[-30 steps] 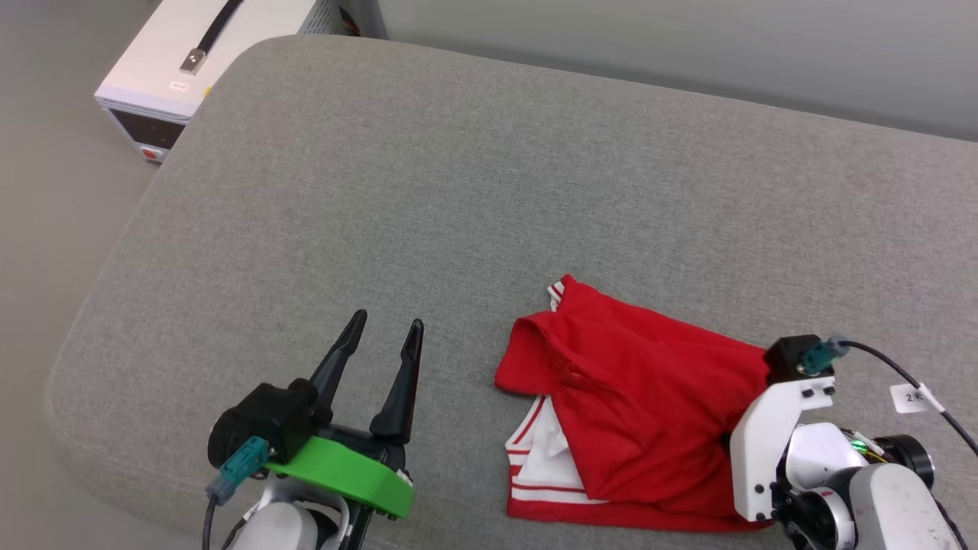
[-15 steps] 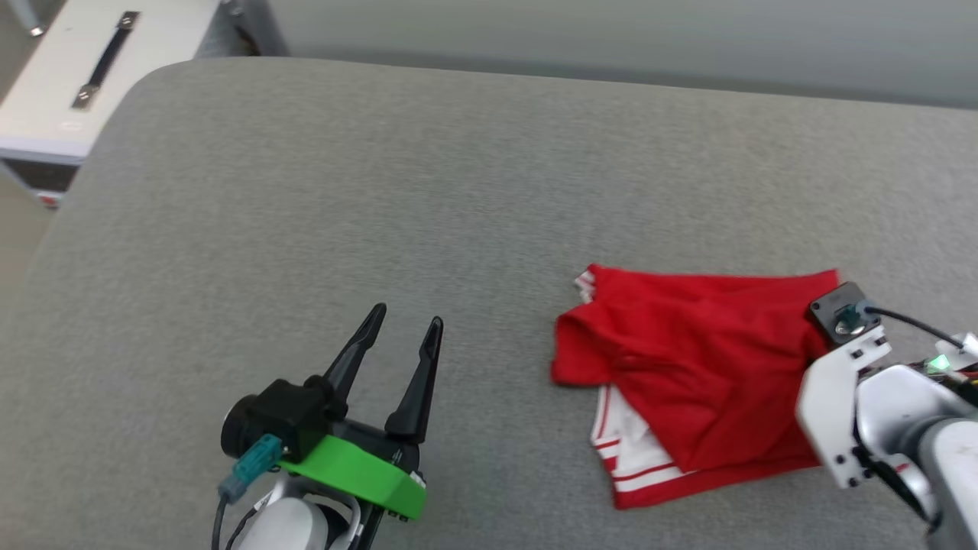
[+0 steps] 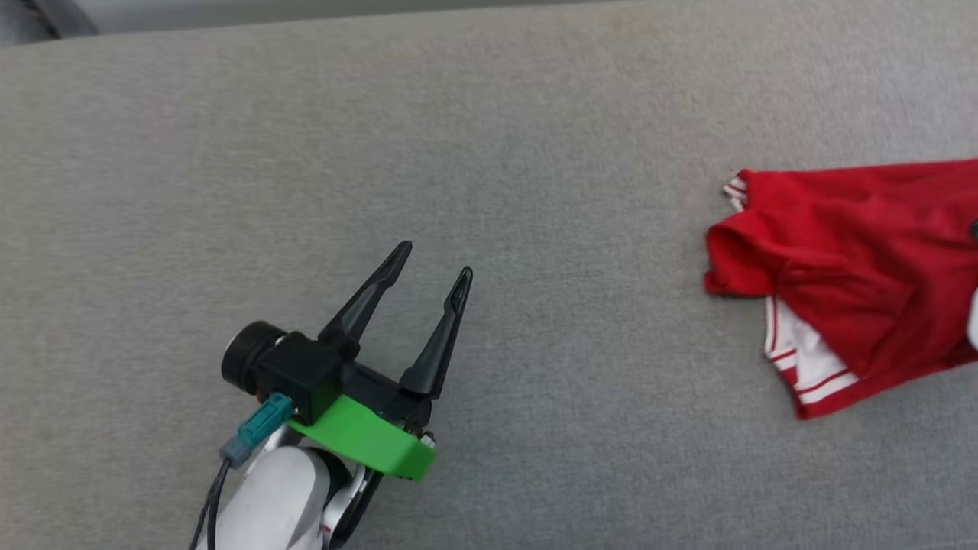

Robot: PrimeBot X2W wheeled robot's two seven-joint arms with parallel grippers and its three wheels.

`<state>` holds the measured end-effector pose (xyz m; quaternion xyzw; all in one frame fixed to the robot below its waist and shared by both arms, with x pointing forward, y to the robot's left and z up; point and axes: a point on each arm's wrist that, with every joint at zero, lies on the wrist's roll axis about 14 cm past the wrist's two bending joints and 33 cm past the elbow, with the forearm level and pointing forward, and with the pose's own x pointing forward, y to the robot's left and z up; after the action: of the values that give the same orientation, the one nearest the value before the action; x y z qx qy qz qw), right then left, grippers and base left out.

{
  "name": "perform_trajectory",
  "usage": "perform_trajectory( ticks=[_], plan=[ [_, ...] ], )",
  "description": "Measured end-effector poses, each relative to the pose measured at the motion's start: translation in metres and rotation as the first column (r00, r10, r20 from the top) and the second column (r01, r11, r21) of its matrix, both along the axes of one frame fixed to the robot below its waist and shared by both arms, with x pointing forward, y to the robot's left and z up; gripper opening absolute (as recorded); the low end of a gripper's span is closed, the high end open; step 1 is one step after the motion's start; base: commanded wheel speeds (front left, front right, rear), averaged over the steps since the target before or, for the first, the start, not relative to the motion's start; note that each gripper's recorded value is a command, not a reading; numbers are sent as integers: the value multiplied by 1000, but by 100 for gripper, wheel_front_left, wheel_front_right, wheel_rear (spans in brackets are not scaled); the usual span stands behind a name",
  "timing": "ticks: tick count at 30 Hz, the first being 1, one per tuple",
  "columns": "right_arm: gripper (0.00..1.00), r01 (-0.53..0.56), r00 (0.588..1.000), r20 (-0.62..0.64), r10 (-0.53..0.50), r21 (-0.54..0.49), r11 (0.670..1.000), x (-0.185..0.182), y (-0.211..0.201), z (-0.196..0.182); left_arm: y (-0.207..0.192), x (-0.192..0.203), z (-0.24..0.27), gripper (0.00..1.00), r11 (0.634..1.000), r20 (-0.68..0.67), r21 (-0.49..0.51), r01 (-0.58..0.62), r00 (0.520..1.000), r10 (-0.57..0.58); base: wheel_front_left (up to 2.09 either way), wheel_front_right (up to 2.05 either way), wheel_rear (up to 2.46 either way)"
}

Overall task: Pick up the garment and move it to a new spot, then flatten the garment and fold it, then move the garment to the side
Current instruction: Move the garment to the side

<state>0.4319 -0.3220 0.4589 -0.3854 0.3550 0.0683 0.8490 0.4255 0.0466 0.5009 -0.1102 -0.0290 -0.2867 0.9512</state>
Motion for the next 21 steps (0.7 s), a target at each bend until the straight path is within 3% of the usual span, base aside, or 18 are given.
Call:
perform_trajectory(
  ticks=[11, 21],
  plan=[
    [0, 169, 985, 45, -164, -147, 975, 7, -99, -5, -45, 20, -33, 100, 984, -25, -22, 175, 984, -175, 0, 0, 0],
    [0, 294, 955, 107, -277, -211, 932, 8, -154, 0, -57, 29, -58, 100, 976, -68, -56, 209, 975, -212, 0, 0, 0]
  ],
)
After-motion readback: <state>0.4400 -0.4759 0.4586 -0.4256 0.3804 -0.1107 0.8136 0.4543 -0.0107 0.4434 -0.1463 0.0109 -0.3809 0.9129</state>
